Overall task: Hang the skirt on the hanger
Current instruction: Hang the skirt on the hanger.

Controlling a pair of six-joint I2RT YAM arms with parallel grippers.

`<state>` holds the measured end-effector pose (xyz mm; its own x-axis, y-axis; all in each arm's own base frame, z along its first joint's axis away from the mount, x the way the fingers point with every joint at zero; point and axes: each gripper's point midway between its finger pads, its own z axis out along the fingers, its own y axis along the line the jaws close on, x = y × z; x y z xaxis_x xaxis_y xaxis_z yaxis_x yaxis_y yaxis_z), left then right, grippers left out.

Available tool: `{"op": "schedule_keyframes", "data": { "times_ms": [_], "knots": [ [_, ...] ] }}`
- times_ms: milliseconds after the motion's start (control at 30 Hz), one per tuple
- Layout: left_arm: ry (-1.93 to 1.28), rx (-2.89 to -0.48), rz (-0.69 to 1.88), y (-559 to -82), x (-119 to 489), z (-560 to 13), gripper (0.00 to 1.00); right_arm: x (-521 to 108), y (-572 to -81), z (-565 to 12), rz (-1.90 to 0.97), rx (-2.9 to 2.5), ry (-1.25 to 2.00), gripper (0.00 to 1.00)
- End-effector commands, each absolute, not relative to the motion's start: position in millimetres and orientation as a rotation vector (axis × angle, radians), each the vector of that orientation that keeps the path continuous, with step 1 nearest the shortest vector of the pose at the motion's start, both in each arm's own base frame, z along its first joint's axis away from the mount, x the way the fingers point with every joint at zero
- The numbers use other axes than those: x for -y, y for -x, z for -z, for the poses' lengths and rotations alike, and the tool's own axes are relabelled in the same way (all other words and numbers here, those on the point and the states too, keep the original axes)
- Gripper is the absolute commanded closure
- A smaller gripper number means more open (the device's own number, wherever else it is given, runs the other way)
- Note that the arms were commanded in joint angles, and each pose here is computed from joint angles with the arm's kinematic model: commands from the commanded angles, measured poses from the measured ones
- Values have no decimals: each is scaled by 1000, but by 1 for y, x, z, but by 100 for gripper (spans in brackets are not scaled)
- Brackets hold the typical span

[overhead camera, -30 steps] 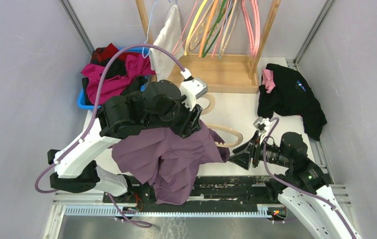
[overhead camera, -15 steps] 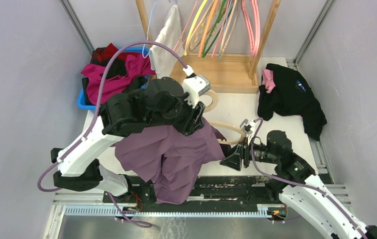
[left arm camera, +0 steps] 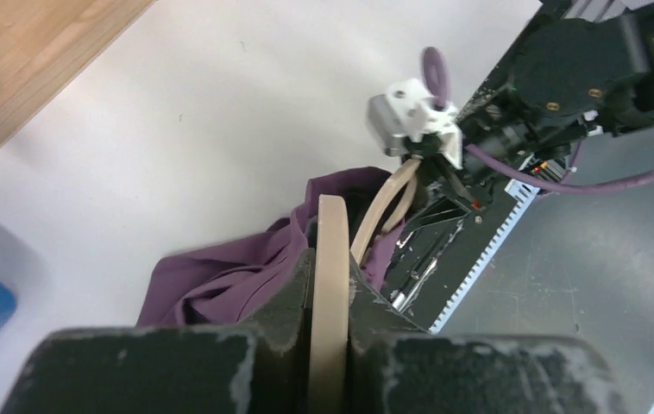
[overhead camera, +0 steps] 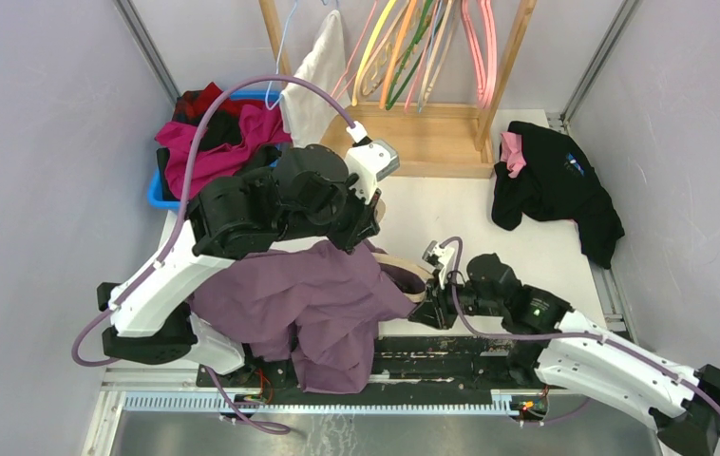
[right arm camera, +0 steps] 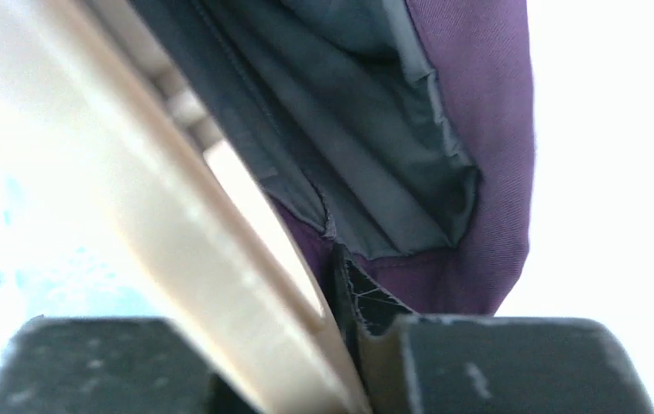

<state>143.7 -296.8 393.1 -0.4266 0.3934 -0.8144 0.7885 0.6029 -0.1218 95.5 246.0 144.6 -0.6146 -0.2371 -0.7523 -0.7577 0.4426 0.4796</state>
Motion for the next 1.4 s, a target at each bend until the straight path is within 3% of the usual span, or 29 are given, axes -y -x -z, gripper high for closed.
{"op": "schedule_keyframes", "data": {
  "times_ms": [0, 100, 300, 333, 400, 467, 767, 1000, 1367],
  "knots": [
    [-883, -1973, 680, -149, 302, -414, 97, -243, -107, -183, -1080, -1952, 780, 90],
    [-899, -2001, 657, -150, 304, -402, 97, -229, -108, -191, -1014, -1957, 759, 99],
    [-900, -2006, 647, -153, 308, -390, 97, -228, -116, -188, -961, -2008, 741, 99],
    [-895, -2004, 644, -154, 308, -390, 97, -228, -116, -186, -956, -2020, 746, 91],
    [-900, -2007, 636, -155, 308, -387, 97, -226, -115, -193, -947, -2027, 751, 64],
    [-910, -2012, 632, -155, 310, -383, 97, -221, -113, -206, -944, -2011, 753, 53],
    [-953, -2002, 660, -156, 325, -372, 97, -197, -105, -285, -905, -1884, 774, 44],
    [-1015, -1957, 749, -156, 350, -378, 97, -217, -116, -332, -939, -1632, 811, 41],
    [-1082, -1915, 852, -144, 364, -392, 97, -278, -149, -340, -950, -1450, 934, 35]
  ]
}}
